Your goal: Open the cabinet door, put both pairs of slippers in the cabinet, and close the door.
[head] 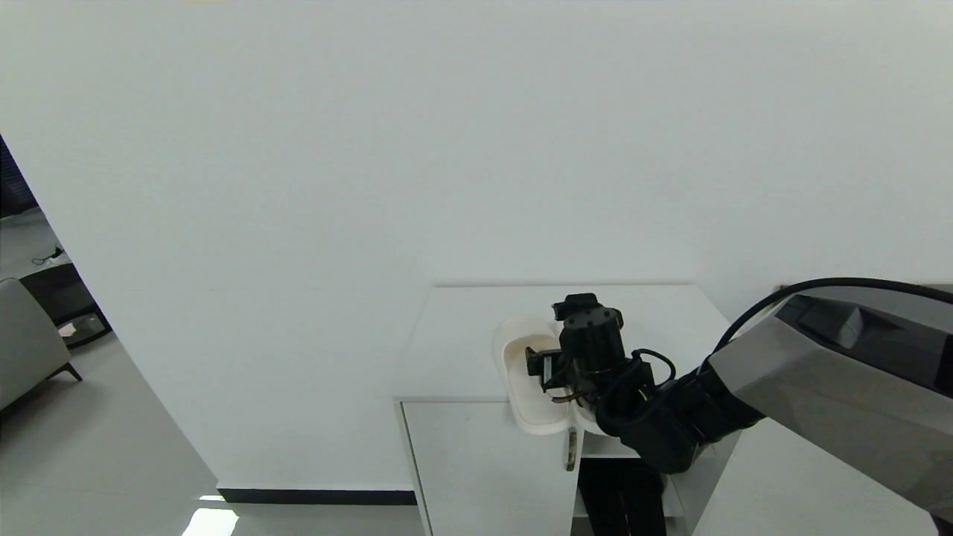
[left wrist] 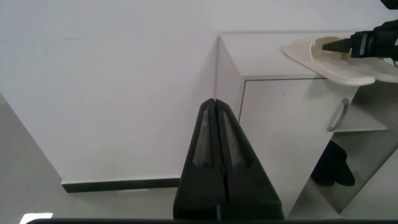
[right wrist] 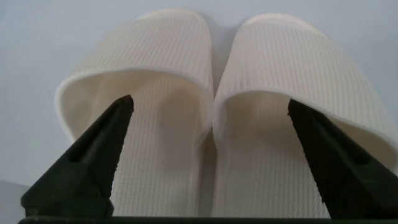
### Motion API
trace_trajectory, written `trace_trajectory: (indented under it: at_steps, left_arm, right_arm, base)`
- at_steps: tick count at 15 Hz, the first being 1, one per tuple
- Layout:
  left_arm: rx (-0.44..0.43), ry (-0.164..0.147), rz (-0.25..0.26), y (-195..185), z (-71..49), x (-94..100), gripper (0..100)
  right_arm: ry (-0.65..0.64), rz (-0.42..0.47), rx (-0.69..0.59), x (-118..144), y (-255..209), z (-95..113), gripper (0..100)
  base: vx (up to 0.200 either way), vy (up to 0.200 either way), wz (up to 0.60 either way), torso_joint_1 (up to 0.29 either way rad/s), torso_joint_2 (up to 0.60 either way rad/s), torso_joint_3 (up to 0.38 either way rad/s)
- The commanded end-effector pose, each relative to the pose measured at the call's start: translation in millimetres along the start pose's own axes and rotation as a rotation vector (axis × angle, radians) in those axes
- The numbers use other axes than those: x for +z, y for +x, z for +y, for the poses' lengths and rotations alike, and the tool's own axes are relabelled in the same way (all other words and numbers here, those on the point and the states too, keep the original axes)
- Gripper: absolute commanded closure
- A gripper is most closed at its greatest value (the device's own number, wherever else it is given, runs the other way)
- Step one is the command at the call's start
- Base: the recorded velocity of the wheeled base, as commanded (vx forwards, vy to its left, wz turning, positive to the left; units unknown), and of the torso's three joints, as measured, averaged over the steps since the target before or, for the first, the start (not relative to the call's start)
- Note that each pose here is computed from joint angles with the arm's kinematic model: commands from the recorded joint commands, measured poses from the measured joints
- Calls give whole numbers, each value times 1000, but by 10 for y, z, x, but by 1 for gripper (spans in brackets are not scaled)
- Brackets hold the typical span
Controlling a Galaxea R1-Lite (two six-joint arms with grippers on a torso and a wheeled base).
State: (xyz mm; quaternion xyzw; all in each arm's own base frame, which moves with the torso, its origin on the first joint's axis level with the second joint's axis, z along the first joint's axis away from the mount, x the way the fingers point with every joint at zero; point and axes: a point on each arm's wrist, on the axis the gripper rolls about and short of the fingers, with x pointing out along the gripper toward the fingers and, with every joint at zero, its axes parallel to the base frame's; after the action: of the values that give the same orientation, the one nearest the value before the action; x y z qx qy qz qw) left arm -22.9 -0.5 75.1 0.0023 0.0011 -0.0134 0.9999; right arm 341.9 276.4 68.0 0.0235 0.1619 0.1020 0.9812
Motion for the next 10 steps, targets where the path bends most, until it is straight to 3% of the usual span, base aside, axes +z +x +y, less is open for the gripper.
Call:
trace_trajectory:
  at_steps: [1, 9, 10]
  left_arm:
    - [1, 0, 1, 1, 0, 0, 100]
    - [1, 0, 1, 1, 0, 0, 100]
    - [1, 0, 1, 1, 0, 0, 100]
  right_arm:
    - [1, -4, 0, -22, 74, 25, 0]
    - [-24, -11, -21, -80, 454, 68, 0]
    - [-29, -21, -27, -58, 503, 45, 100]
  base:
    - [0, 0, 0, 0, 0, 0]
    - [0, 0, 0, 0, 0, 0]
    - [0, 0, 0, 0, 0, 0]
